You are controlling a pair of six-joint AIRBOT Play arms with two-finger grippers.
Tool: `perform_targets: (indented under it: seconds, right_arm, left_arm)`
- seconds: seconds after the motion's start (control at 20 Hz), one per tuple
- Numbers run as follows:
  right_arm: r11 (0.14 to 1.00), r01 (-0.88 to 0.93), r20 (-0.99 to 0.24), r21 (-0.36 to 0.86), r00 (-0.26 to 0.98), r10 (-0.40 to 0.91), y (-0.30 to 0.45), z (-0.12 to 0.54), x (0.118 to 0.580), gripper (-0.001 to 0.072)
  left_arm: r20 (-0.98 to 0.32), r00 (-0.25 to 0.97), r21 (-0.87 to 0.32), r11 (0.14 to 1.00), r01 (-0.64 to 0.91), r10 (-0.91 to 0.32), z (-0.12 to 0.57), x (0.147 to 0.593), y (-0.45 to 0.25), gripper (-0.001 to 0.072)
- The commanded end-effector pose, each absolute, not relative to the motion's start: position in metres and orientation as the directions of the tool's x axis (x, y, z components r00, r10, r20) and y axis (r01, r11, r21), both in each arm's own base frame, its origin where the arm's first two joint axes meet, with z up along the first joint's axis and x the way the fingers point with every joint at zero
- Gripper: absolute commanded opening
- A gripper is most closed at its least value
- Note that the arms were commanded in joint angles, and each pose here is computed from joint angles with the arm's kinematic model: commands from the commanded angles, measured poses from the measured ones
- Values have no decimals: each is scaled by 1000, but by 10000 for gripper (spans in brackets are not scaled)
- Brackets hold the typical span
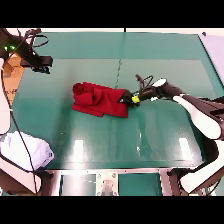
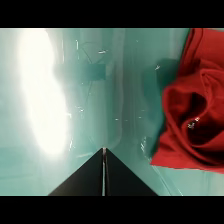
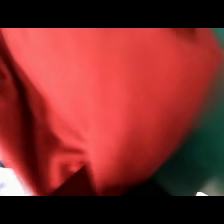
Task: Fold the shirts.
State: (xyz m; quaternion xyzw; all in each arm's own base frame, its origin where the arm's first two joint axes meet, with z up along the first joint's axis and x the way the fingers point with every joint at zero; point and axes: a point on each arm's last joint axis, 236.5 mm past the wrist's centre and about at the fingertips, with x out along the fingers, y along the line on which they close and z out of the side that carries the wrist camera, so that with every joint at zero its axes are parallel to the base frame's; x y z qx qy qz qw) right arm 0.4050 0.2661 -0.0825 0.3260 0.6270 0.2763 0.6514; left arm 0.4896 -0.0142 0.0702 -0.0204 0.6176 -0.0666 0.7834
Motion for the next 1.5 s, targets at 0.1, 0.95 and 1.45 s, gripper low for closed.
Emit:
perform_targets:
  seconds: [0.1,0.95,1.45]
  right_arm:
    - [456,-99,-438,885,162,884,304,28,445,19]
    - [540,333,-458,773,882,110,-184,234,455,19]
    - [319,716,-719,620,682,-133,-258,191,335,18]
  left_arm:
    - [-967,219,-116,990,77,-130,70,487,-14,22]
    - [-980,140,-136,988,71,-145,46,474,-17,22]
    - [-979,131,-151,986,74,-160,46,471,-21,22]
